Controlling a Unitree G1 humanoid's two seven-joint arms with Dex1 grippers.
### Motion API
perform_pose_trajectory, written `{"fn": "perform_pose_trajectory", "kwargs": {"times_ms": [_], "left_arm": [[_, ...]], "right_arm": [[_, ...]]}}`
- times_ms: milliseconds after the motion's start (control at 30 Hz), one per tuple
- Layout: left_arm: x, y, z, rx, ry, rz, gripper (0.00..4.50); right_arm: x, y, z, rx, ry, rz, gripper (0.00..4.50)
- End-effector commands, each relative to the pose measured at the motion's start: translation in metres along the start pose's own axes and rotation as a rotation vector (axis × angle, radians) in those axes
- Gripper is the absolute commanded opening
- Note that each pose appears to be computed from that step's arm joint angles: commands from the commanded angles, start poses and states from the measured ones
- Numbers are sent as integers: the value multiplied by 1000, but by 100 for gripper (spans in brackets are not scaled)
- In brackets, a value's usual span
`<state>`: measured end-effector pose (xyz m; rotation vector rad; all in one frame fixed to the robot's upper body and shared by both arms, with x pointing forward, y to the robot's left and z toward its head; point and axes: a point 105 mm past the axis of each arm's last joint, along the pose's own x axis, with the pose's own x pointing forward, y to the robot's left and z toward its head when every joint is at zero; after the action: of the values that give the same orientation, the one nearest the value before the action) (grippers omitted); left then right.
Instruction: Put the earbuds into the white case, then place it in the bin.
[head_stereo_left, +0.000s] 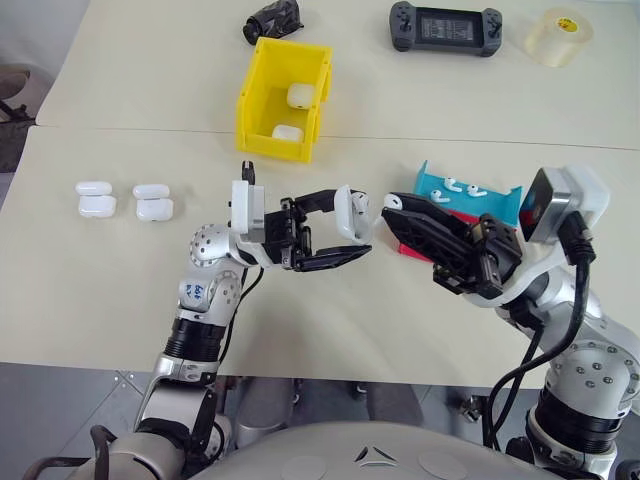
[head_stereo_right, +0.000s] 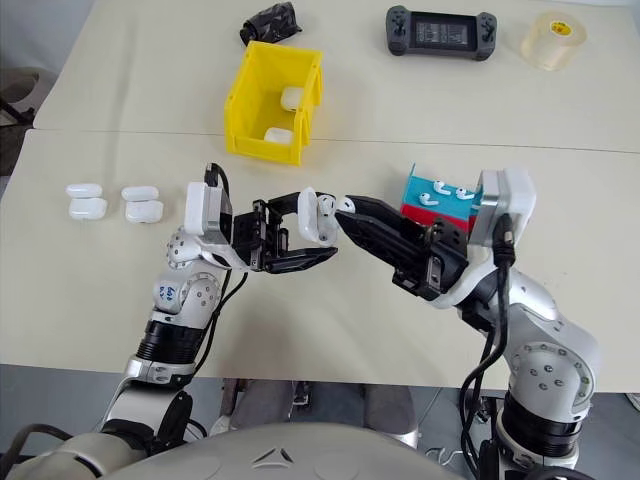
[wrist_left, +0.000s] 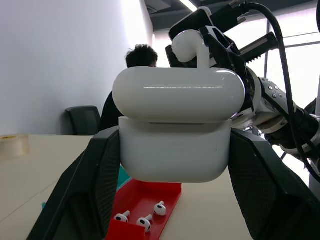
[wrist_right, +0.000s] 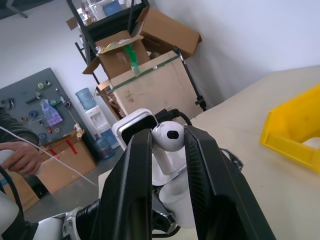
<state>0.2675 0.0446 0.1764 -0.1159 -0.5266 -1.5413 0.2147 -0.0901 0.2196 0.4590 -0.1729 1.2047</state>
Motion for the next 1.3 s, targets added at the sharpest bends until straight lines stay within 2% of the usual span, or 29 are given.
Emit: {"fn": "perform_pose_trajectory", "kwargs": {"times_ms": [33,233,600,767,867,967,1300], "left_arm": [[10,-2,7,23,-26,-33,280],[11,-4,8,22,-33,-33,280],[12,-5,7,27,-27,-44,280],[13,-2,10,31,-40,-28,280],[13,-2,11,34,-40,-30,280],[14,-1,11,34,-40,-31,280],[11,-1,10,19,-10,-22,280]], "right_arm": [[5,9,-6,-38,24,33,60],[6,3,-14,-63,57,29,60],[8,-7,-10,-96,23,6,60],[5,-8,-18,-111,87,16,60],[3,-10,-29,-138,171,28,60],[4,-10,-28,-110,163,26,60],[1,-3,-17,-106,158,63,375]]}}
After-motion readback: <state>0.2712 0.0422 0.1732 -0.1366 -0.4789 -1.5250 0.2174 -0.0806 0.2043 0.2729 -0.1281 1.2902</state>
